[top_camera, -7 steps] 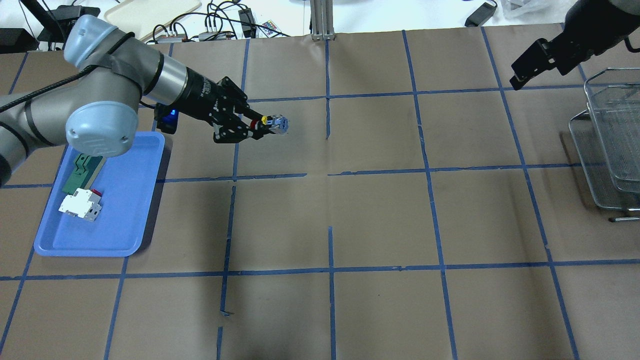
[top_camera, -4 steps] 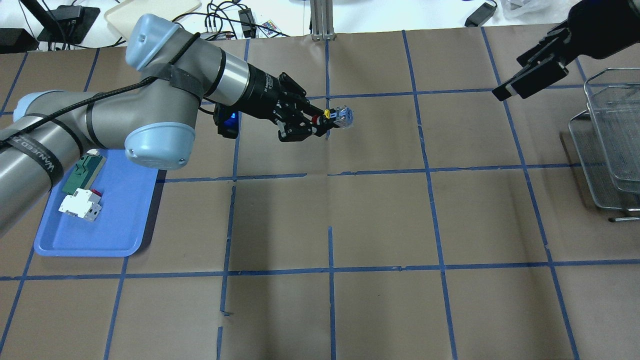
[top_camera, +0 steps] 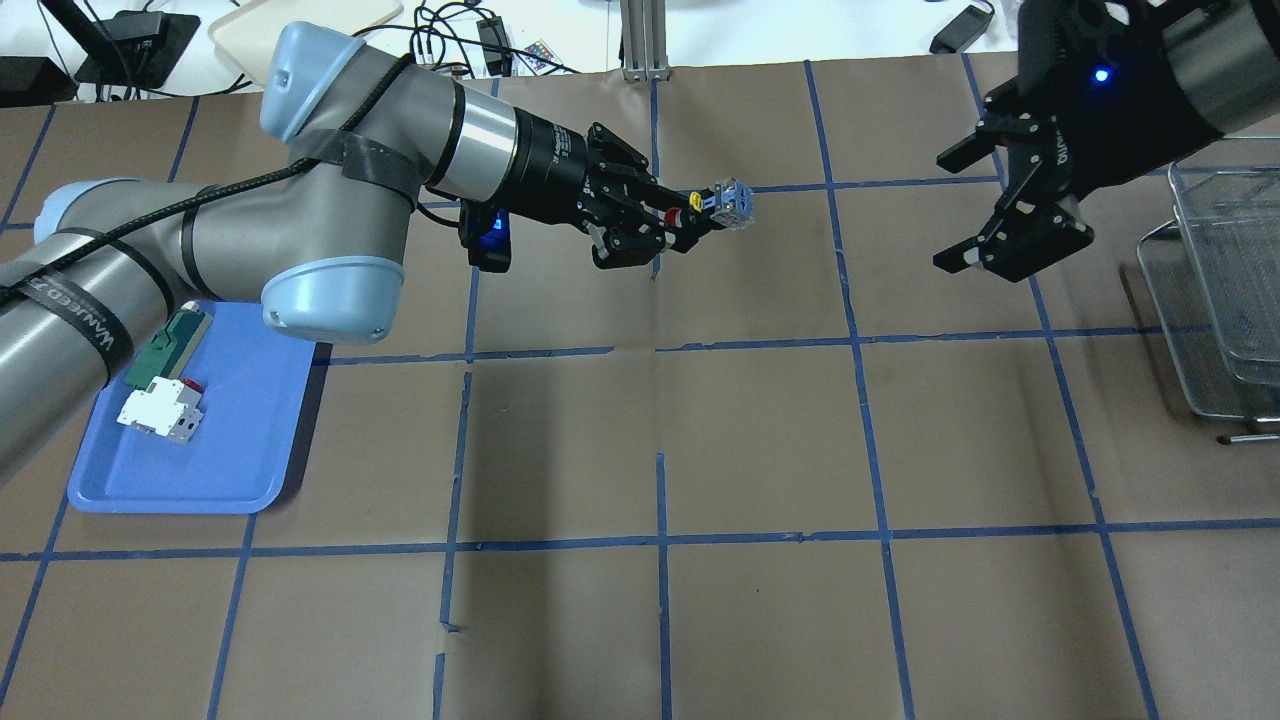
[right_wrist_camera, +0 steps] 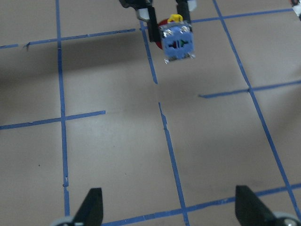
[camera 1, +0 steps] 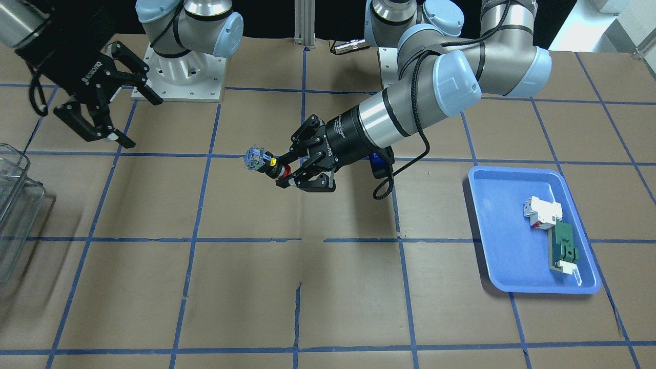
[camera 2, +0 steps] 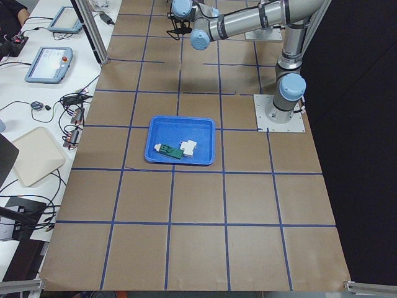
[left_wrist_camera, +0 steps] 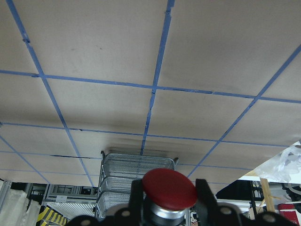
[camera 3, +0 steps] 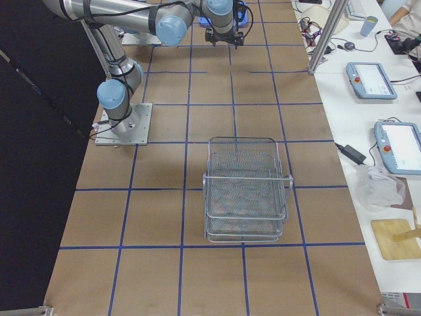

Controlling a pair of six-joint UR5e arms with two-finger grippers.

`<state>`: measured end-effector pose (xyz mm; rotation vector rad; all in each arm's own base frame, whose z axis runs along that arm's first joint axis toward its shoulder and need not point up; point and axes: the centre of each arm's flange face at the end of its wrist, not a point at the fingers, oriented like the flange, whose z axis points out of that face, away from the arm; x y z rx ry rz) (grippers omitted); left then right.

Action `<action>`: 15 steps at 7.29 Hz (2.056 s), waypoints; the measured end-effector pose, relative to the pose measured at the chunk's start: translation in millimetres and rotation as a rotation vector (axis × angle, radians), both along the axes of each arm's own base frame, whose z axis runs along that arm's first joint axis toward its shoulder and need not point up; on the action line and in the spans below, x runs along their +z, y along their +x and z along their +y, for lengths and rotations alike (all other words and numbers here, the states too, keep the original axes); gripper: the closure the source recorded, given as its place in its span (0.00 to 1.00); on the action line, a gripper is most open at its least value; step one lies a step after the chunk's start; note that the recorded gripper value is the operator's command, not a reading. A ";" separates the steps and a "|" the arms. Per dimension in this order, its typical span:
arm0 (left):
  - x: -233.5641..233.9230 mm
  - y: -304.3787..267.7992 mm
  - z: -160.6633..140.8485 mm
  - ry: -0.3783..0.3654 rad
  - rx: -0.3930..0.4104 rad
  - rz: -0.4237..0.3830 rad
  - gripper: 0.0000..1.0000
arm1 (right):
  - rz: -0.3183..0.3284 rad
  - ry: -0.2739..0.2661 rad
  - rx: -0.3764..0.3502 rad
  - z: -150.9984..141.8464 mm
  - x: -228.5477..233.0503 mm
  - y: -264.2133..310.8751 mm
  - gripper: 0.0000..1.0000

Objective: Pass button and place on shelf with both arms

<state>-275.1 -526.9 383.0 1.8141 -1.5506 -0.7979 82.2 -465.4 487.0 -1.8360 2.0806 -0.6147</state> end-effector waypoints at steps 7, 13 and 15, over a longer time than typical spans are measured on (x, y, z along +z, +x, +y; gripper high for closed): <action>17.5 -5.7 6.5 0.021 0.005 0.073 1.00 | 0.012 -0.139 0.124 -5.8 8.2 84.0 0.00; 23.6 -6.0 5.7 0.012 0.006 0.077 1.00 | 0.035 -0.079 0.117 -26.0 6.5 126.9 0.06; 27.5 -5.5 8.0 0.008 0.008 0.078 1.00 | 0.042 -0.086 0.113 -27.8 14.3 127.7 0.18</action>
